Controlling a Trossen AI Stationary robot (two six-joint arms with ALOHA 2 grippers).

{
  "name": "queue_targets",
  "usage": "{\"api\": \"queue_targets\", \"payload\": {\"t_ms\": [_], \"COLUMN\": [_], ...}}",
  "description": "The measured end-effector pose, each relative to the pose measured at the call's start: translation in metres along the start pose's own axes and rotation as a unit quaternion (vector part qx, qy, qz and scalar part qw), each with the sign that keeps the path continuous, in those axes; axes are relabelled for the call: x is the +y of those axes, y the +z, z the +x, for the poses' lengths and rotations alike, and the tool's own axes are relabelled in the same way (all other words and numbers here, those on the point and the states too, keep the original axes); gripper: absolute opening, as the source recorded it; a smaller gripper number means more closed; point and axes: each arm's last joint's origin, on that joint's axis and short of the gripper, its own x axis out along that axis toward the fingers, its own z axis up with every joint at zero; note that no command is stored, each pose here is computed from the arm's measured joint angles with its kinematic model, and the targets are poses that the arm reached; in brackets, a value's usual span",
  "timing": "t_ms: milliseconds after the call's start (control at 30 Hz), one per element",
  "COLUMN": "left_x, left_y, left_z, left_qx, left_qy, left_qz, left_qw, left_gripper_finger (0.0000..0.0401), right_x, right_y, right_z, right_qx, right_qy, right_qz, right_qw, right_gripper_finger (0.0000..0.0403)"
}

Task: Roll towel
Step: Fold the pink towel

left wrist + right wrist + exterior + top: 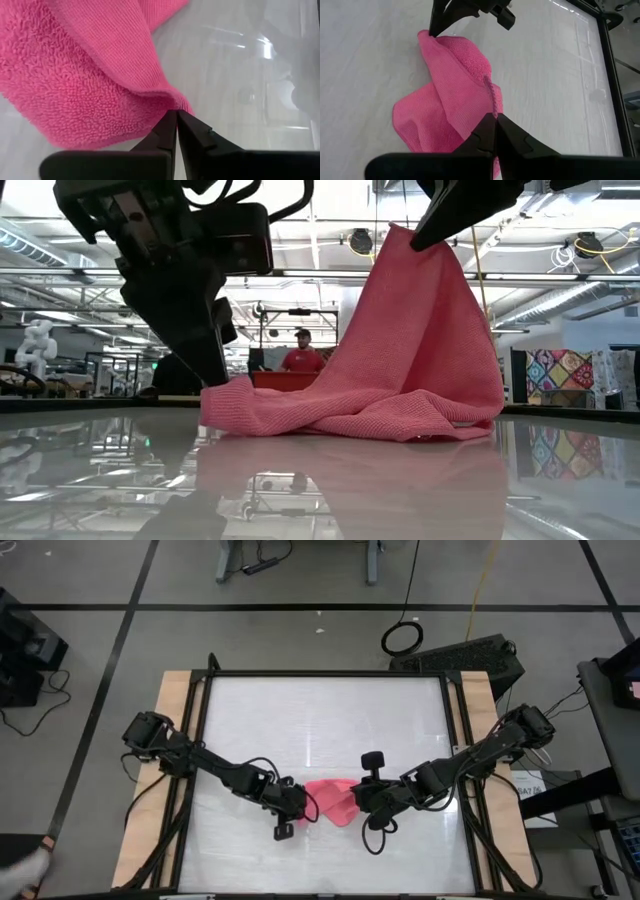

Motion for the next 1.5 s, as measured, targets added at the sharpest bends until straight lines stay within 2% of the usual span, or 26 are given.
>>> {"api": "queue_targets", "payload": {"t_ms": [133,267,467,800,900,967,1167,1367,1500], "left_x": [0.000,0.000,-0.003,0.010,0.014,0.015,0.016,0.013,0.007], "left_y": [0.000,0.000,0.001,-0.003,-0.003,-0.003,-0.002,0.003,0.014], "left_z": [0.000,0.000,0.000,0.016,0.021,0.021,0.020,0.015,-0.010], "left_qx": [0.001,0.002,0.014,0.030,0.033,0.033,0.031,0.045,0.059], "left_qy": [0.001,-0.002,-0.044,-0.010,-0.004,-0.002,0.000,0.008,0.048], "left_qz": [-0.002,-0.002,-0.004,-0.027,-0.032,-0.033,-0.017,-0.007,0.016], "left_qw": [1.000,1.000,0.999,0.999,0.999,0.999,0.999,0.999,0.997], "left_gripper_finger": [0.0041,0.0092,0.0162,0.0175,0.0166,0.0144,0.0017,0.0004,0.0003], "right_x": [0.000,0.000,0.000,0.000,0.000,0.000,0.000,-0.001,-0.005], "right_y": [0.000,0.000,0.000,0.000,0.000,0.000,0.000,0.000,0.001], "right_z": [0.000,0.000,0.000,0.000,0.000,0.000,0.000,0.000,-0.006], "right_qx": [0.000,0.000,0.000,0.000,0.000,0.000,0.000,0.000,-0.006], "right_qy": [0.000,0.000,0.000,0.000,0.000,0.000,0.000,-0.009,-0.019], "right_qz": [0.000,0.000,0.000,0.000,0.000,0.000,0.000,-0.006,-0.019], "right_qw": [1.000,1.000,1.000,1.000,1.000,1.000,1.000,1.000,1.000], "right_gripper_finger": [0.0000,0.0000,0.0000,0.0000,0.0000,0.0000,0.0000,0.0000,0.0000]}}
